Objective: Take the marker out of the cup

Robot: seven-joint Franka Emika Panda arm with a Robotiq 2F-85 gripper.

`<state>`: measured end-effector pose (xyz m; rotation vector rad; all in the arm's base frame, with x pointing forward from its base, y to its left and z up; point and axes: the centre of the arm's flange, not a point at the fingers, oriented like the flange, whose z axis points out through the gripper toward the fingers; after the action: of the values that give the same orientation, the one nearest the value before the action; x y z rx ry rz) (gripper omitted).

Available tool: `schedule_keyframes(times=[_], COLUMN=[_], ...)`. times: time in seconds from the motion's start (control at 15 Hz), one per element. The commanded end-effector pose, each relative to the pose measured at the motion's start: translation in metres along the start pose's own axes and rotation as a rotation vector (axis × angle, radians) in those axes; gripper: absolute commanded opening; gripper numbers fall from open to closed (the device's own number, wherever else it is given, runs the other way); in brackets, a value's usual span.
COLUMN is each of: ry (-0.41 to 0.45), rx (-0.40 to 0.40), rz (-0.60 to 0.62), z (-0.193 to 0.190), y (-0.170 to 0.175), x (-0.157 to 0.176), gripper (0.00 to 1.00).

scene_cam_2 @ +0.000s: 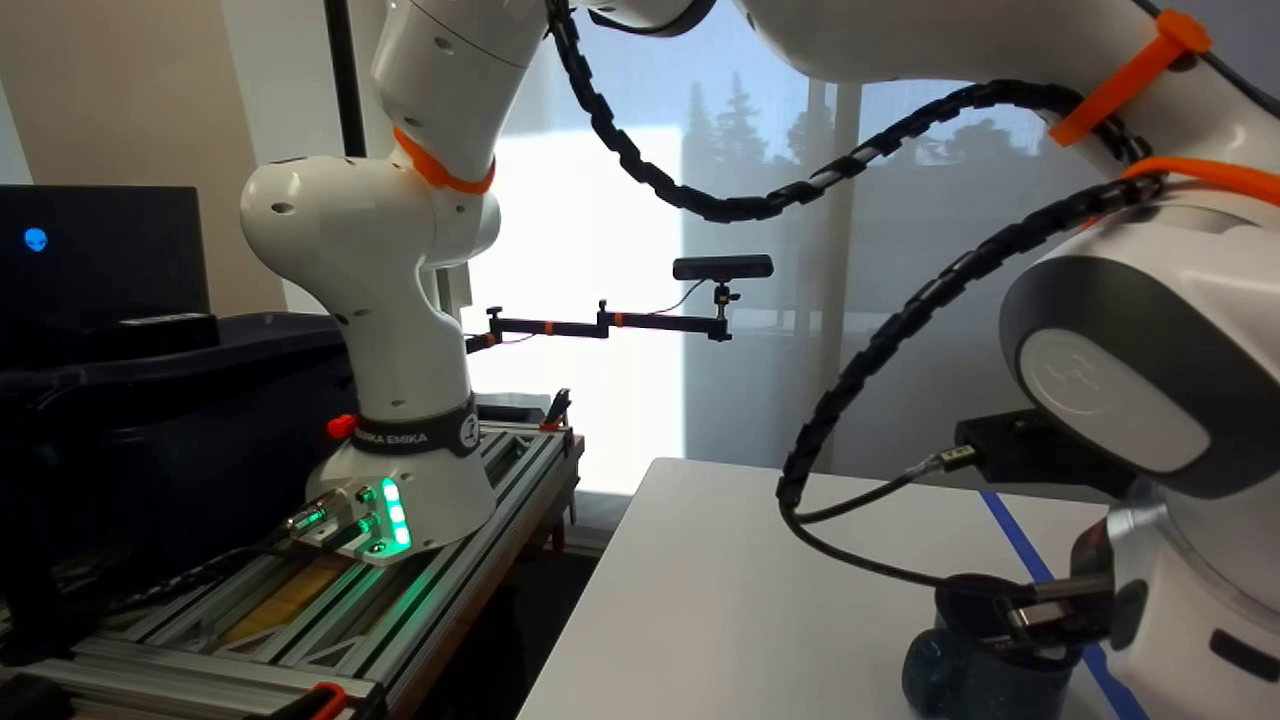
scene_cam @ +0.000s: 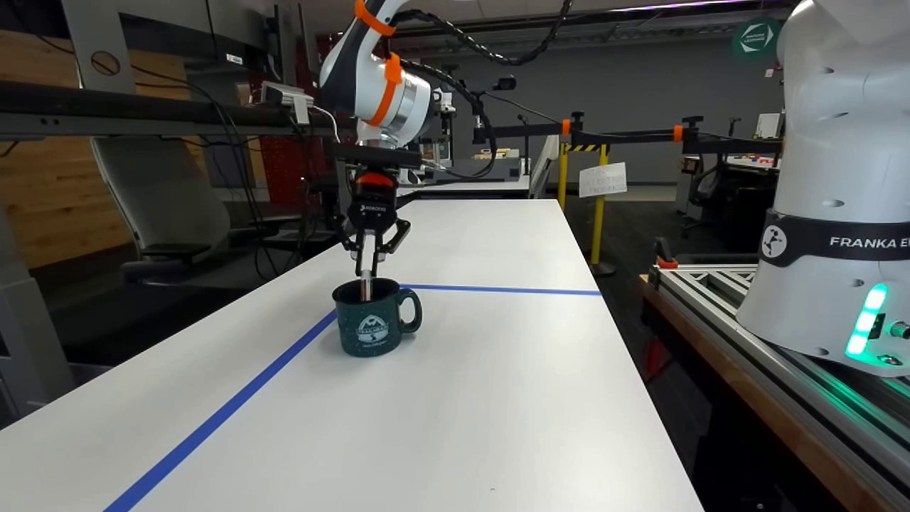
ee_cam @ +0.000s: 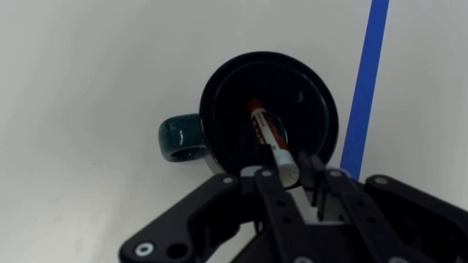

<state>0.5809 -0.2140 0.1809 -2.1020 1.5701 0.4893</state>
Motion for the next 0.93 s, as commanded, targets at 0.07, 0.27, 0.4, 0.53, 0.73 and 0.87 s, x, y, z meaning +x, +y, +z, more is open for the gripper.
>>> schedule_keyframes(times=[0.07,0.27,0.4,0.53,0.73,0.87], ry=[-0.005,0.007,0.027,0.036,0.026,0.009], rx=[-0.014,-0.016,-0.017,-0.014,0.010,0.034], rz=[-0.051,-0.088,-0.096,-0.099,-0.092,-0.085], z=[-0.010,-0.026,-0.040,-0.055,-0.080,-0.090], y=[0.001,0.004,0.008,0.016,0.036,0.052], x=[-0.019,-0.049,-0.069,-0.086,-0.114,-0.135], gripper=[0.06,0.06,0.06,0.06,0.06,0.06])
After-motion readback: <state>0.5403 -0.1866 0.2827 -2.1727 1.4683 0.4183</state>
